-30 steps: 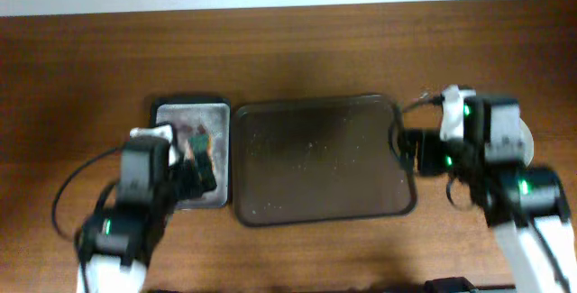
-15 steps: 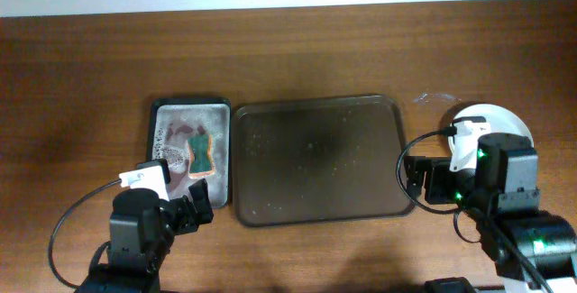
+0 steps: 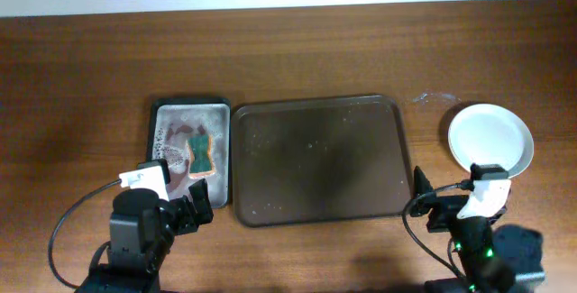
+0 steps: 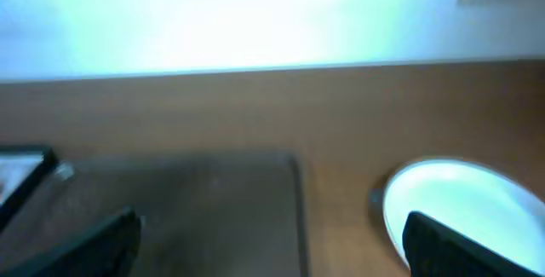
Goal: Clean dirty plates on tray and stack at the side
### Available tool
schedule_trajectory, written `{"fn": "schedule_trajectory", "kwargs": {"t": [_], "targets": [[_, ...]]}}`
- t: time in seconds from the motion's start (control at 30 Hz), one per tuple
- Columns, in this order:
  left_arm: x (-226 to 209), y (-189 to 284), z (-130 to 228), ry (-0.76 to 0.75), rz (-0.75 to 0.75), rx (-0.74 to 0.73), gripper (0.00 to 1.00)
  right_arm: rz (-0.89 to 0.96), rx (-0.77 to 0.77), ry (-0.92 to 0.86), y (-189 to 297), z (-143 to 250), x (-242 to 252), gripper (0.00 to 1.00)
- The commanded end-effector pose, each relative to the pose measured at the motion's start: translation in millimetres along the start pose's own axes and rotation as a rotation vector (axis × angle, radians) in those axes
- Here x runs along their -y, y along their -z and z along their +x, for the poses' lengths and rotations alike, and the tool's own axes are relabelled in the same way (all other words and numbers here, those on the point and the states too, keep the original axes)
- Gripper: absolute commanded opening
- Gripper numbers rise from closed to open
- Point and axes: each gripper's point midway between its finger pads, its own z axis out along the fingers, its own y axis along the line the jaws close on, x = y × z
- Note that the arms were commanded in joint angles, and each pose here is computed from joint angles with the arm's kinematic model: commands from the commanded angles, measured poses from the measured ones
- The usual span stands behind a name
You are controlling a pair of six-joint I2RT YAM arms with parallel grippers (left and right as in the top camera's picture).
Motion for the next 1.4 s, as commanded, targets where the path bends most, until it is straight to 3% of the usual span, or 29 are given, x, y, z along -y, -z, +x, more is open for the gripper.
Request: {"fn": "schedule_trajectory", "kwargs": {"t": [0.0, 0.27, 0.4, 0.5, 1.37], "targets": [[-0.9, -0.4, 1.0, -0.014, -0.002, 0.001, 0.99, -0.025, 0.136, 0.009, -5.4, 4.4, -1.9, 0.99], [-0.9, -0.4, 1.0, -0.014, -0.002, 0.001, 0.99, -0.016, 0.404, 0.008, -33.8, 13.6, 4.6, 0.99], [-0.9, -0.4, 1.0, -0.014, -0.002, 0.001, 1.0, 0.015, 0.34, 0.188, -41.3, 31.6, 5.3, 0.99], [-0.9, -0.4, 1.0, -0.014, -0.002, 0.001, 0.99, -0.022, 0.176, 0.186, -51.5, 70.9, 2.7, 0.99], [-0.9, -0.4, 1.0, -0.014, -0.002, 0.001, 1.0, -0.023, 0.177, 0.187, -51.5, 70.7, 2.5, 0.99]]}}
